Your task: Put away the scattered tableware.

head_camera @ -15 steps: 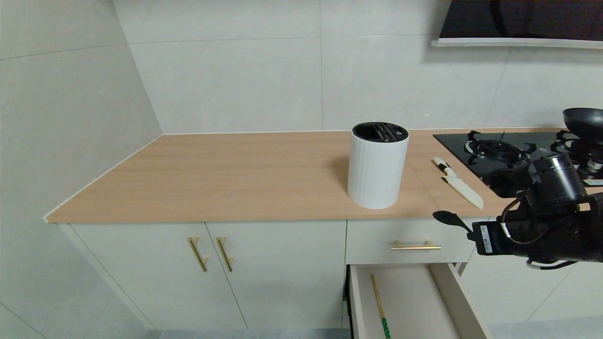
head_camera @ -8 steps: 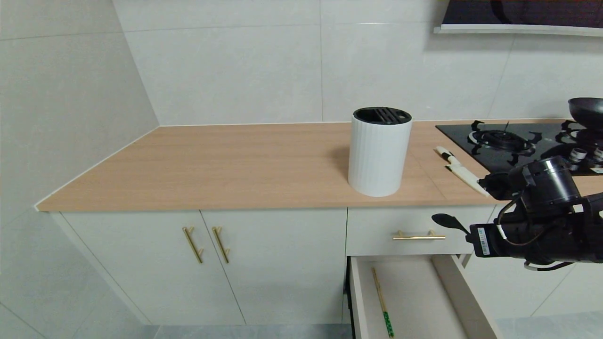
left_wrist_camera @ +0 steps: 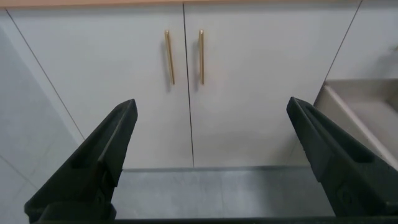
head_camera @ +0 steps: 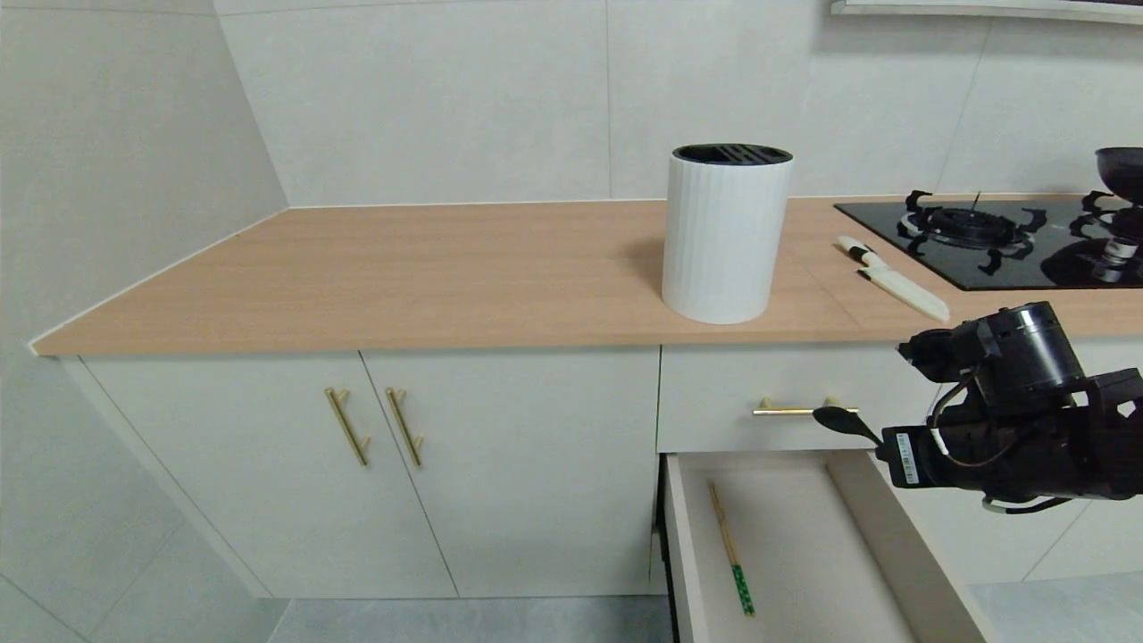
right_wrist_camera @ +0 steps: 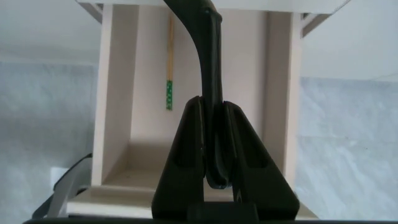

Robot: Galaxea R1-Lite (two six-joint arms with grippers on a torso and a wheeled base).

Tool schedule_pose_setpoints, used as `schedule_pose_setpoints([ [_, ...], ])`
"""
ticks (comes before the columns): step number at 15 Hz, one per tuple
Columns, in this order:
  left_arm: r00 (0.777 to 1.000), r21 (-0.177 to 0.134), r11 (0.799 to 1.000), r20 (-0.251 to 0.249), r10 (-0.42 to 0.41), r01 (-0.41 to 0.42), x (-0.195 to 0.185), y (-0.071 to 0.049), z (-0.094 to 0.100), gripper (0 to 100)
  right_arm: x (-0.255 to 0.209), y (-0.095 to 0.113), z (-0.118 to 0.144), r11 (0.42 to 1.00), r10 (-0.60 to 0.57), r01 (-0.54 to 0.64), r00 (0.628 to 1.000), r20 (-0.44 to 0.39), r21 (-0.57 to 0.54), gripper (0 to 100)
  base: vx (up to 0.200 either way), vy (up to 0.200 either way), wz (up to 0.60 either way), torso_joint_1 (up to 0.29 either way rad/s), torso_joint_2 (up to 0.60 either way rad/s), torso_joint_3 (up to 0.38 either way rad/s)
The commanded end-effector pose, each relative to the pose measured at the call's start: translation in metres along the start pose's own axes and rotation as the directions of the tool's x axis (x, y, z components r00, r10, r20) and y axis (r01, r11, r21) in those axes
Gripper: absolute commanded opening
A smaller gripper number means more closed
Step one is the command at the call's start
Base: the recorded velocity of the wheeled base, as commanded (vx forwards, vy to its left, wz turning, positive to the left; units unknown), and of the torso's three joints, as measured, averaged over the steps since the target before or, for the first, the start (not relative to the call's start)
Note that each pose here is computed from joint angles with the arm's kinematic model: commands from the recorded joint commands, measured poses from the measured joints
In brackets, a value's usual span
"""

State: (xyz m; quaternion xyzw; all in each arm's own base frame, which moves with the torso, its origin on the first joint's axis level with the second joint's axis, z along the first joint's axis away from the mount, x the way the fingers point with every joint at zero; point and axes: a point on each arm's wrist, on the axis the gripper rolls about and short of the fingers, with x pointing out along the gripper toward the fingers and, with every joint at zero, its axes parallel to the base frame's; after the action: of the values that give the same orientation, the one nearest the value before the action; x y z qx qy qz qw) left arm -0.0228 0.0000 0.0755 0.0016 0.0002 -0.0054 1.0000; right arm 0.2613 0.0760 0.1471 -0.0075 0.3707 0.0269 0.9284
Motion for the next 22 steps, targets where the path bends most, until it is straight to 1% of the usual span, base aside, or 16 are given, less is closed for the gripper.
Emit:
schedule_pose_setpoints([
  [1, 1.000, 0.000, 1.000, -0.001, 0.000, 0.000, 0.000, 0.000, 0.000, 100, 0.005, 0.001, -0.002, 1.000, -0.002, 0.002, 1.000, -0.014, -0.003, 0, 0.000, 0.000, 0.00, -0.183, 0.48, 0.295],
  [9, 1.000, 0.000, 1.000, -0.001, 0.000, 0.000, 0.000, 0.000, 0.000, 100, 0.005, 0.001, -0.003, 1.000, -0.003, 0.003, 1.000, -0.017, -0.004, 0, 0.000, 0.000, 0.00, -0.163, 0.47, 0.304],
  [13, 1.000, 0.000, 1.000, 0.000, -0.001, 0.001, 0.000, 0.000, 0.000, 100, 0.008, 0.001, -0.003, 1.000, -0.004, 0.004, 1.000, -0.025, -0.005, 0, 0.000, 0.000, 0.00, -0.095, 0.39, 0.294],
  [19, 1.000, 0.000, 1.000, -0.001, 0.000, 0.000, 0.000, 0.000, 0.000, 100, 0.010, 0.001, -0.004, 1.000, -0.005, 0.005, 1.000, -0.029, -0.004, 0, 0.000, 0.000, 0.00, -0.013, 0.05, 0.031],
  [22, 1.000, 0.000, 1.000, -0.001, 0.000, 0.000, 0.000, 0.000, 0.000, 100, 0.017, 0.002, -0.005, 1.000, -0.009, 0.008, 0.999, -0.050, -0.008, 0, 0.000, 0.000, 0.00, 0.000, 0.00, 0.000],
])
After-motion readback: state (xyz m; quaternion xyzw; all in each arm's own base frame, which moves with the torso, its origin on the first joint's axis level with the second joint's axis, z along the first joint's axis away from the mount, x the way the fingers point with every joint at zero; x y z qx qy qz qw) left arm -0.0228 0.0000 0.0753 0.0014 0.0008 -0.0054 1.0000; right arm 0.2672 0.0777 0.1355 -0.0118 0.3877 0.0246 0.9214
